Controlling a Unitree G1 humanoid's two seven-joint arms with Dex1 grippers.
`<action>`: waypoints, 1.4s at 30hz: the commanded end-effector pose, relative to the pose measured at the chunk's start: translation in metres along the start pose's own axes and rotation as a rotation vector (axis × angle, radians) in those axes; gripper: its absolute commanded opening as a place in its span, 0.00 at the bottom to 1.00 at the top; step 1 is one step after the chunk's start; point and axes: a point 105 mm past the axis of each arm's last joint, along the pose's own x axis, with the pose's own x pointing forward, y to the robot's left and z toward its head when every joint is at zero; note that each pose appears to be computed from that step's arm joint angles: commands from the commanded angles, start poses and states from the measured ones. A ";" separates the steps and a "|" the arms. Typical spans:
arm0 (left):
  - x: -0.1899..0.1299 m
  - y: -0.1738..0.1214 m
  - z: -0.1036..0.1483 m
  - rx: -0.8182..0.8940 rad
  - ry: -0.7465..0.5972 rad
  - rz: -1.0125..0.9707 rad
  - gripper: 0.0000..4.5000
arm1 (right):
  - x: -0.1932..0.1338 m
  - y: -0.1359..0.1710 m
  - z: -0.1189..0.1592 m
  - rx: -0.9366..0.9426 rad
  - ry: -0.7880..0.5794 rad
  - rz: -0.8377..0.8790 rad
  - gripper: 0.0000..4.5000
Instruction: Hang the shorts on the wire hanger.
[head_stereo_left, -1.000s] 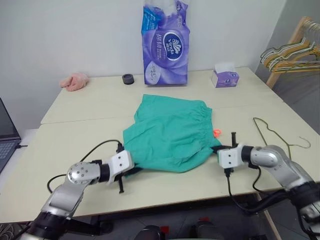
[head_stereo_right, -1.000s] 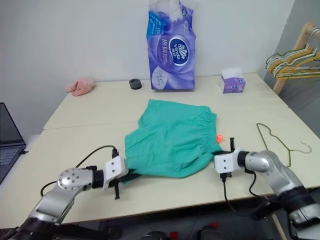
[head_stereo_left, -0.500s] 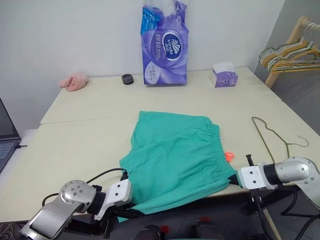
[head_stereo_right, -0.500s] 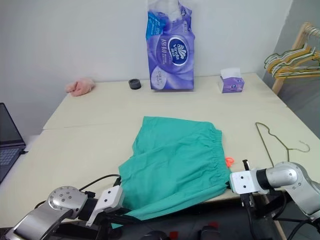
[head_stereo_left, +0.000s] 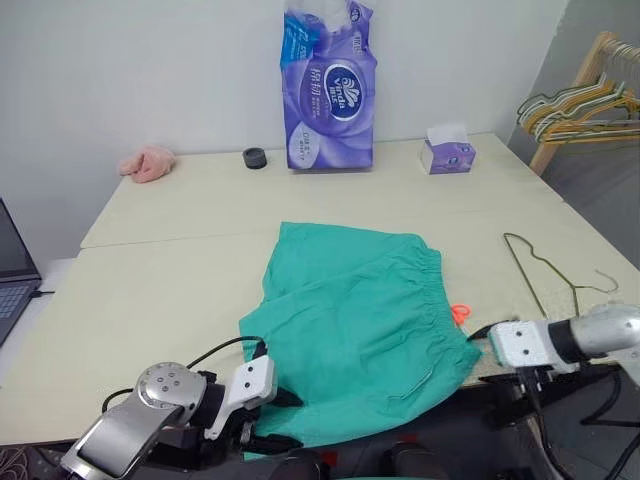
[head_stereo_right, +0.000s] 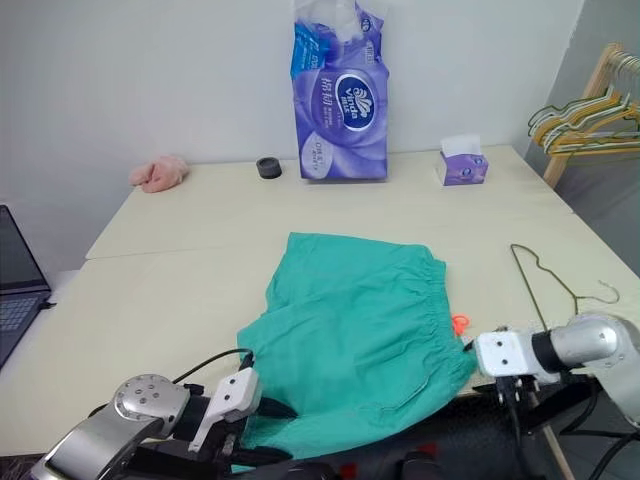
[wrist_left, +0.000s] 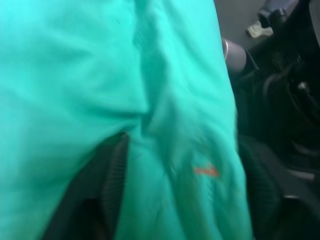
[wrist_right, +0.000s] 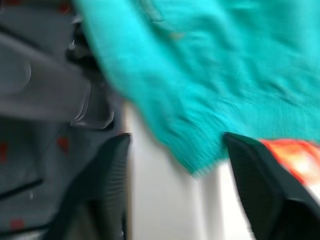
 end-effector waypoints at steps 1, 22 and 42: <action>0.000 0.006 0.033 0.048 -0.117 0.028 0.92 | -0.035 -0.033 0.005 0.176 -0.114 -0.214 0.89; 0.016 0.040 0.108 0.401 -0.193 0.113 0.98 | -0.053 -0.069 -0.163 1.149 0.102 -1.129 0.89; 0.014 0.043 0.110 0.399 -0.203 0.162 0.99 | 0.010 -0.031 -0.190 1.346 0.248 -0.862 0.01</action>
